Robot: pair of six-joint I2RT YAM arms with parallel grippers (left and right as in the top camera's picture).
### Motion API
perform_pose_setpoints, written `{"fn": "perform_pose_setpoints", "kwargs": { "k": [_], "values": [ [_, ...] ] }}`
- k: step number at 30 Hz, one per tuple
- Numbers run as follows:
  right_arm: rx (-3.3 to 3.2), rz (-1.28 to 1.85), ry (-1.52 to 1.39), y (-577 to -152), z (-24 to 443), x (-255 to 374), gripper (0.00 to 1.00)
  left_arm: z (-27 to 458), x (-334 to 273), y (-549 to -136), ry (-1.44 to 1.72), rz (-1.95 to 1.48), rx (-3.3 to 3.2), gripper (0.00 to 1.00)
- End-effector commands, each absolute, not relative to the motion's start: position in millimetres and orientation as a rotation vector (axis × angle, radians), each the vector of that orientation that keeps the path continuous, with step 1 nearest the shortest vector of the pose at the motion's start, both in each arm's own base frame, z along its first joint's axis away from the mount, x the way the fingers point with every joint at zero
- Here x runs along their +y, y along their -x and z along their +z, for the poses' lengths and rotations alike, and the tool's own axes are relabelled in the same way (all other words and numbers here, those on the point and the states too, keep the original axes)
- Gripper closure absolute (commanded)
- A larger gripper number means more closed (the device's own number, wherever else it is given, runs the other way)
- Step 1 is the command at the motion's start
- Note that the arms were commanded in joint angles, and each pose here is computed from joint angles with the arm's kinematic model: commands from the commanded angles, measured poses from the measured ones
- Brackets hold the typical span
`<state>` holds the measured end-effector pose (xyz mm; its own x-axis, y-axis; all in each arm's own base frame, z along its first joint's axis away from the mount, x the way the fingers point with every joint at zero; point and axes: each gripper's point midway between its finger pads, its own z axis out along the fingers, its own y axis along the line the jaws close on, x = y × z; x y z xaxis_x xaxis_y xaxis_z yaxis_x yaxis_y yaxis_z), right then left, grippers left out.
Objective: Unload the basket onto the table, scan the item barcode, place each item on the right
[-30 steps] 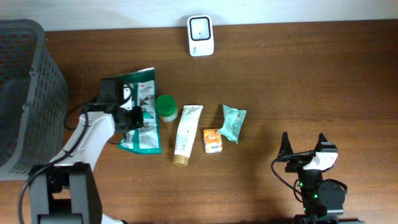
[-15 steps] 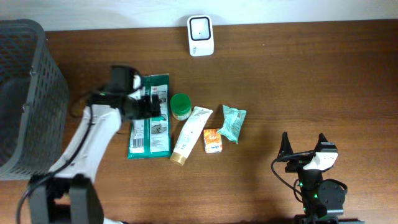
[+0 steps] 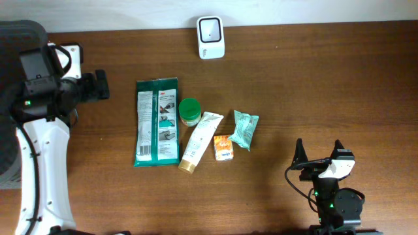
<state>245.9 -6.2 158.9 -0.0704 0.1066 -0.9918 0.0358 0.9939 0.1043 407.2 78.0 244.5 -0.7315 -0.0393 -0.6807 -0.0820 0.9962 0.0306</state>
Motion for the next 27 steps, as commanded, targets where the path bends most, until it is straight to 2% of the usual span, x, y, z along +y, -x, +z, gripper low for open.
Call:
{"fn": "perform_pose_setpoints", "kwargs": {
  "k": [1, 6, 17, 20, 23, 27],
  "values": [
    [1.646, 0.069, -0.109, -246, 156, -4, 0.02, 276, 107, -402, 0.13, 0.295, 2.327, 0.01],
    [1.646, 0.069, -0.109, -246, 156, -4, 0.02, 270, 124, -401, 0.095, 0.435, 2.356, 0.01],
    [1.646, 0.069, -0.109, -246, 156, -4, 0.02, 267, 156, -389, 0.193, 0.477, 2.368, 0.01],
    [1.646, 0.069, -0.109, -246, 156, -4, 0.02, 278, 121, -400, 0.083, 0.288, 2.319, 0.03],
    [1.646, 0.069, -0.109, -246, 156, -4, 0.02, 300, 66, -407, -0.075, 0.145, 2.24, 0.01],
    [1.646, 0.069, -0.109, -246, 156, -4, 0.02, 299, 24, -409, -0.188, 0.087, 2.241, 0.01]
  ]
}}
